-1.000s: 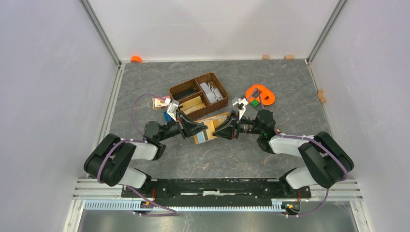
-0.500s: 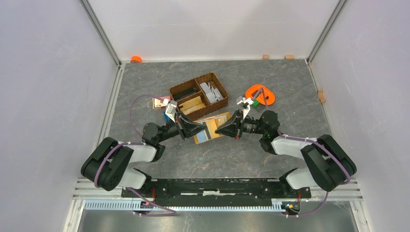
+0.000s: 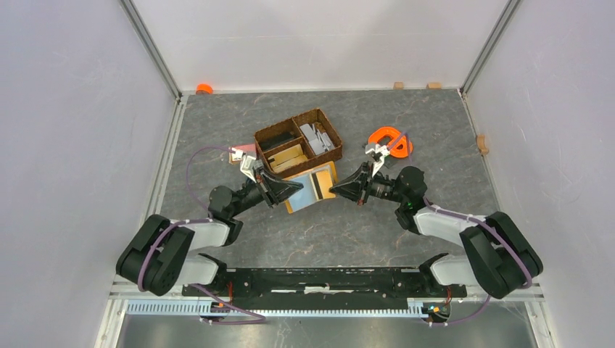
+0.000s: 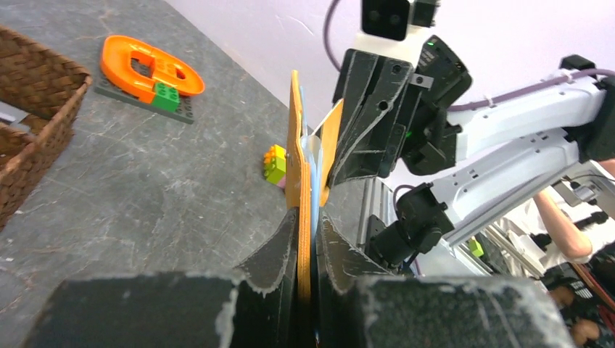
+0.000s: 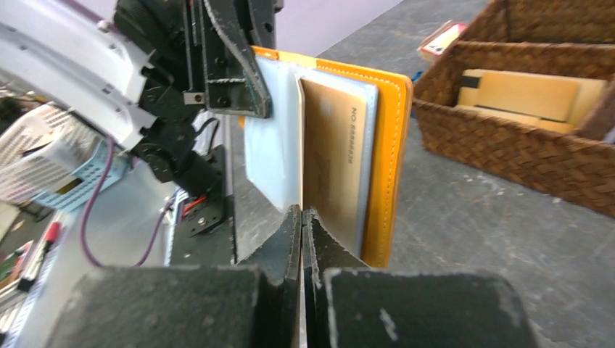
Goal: Take the credit cards out of the card holder
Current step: Remove the credit card from the card holder, then place the credit card in the storage box.
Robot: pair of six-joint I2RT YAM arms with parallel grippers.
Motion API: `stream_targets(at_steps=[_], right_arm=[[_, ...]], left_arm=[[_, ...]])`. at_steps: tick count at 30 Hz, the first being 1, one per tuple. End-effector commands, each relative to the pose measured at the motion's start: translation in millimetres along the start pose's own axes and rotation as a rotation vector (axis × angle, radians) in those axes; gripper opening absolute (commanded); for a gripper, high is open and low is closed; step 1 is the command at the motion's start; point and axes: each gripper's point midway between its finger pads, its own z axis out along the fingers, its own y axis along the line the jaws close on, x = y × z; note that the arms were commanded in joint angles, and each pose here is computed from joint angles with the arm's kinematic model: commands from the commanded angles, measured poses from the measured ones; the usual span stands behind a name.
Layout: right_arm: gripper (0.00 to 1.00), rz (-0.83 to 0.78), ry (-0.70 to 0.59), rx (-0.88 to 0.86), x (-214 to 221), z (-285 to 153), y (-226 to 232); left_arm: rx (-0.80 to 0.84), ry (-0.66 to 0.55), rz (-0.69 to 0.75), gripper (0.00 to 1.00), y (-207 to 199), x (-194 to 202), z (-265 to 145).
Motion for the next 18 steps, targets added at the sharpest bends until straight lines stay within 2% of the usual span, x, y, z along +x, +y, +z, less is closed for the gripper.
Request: stream_targets(at_steps=[1,8,14,18], right_arm=[[0.0,-0.1,-0.049,0.148,-14,-6,-23],[0.0,-0.185,-0.085,0.226,-39,0,-38],[0.0,-0.33,-0.048,0.353,-68,19,-56],[0.0,-0.436,-0.016,0.337,-79,45,-54]], left_arm=[[-0.077,-0.028,0.042,0.05,12,-14,2],[-0.383,-0.016,0.08,0.02,52,-21,-19],[-0.637,-0.083,0.168,0.02,63,-45,-56],[-0.766,-0.151,0.218,0.02,61,-64,-83]])
